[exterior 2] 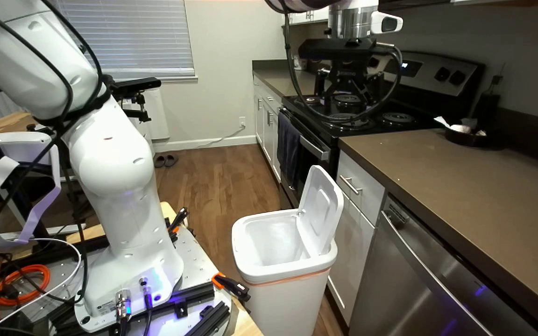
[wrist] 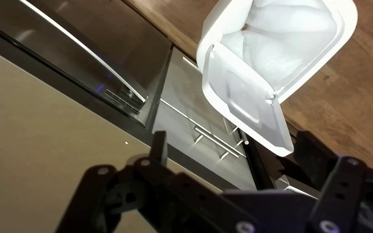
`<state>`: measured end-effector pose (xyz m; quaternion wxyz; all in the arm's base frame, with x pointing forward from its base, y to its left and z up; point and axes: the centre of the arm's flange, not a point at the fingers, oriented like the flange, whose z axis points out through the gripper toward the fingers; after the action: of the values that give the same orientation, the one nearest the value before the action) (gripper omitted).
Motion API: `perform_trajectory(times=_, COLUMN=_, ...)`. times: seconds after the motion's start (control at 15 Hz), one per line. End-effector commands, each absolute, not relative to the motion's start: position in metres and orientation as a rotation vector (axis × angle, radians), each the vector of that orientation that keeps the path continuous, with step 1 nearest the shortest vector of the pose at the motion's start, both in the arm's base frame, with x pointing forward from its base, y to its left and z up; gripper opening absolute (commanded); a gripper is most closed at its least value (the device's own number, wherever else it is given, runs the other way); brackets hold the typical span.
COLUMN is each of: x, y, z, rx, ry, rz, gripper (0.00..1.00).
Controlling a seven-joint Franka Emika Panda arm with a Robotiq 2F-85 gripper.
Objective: Close the trash can lid
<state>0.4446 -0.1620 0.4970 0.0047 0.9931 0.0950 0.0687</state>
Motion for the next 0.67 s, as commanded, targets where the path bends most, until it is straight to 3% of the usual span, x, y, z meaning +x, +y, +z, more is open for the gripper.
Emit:
perform_trajectory(times=0.0, x=0.510, y=-0.156, z=0.485, rx=3.139, ry=0.266, rz=0.235, gripper=1.00)
perform_trajectory(times=0.6, x=0.599, y=-0.124, z=0.408, rx=3.256, ry=0.089, rz=0.305, gripper=1.00)
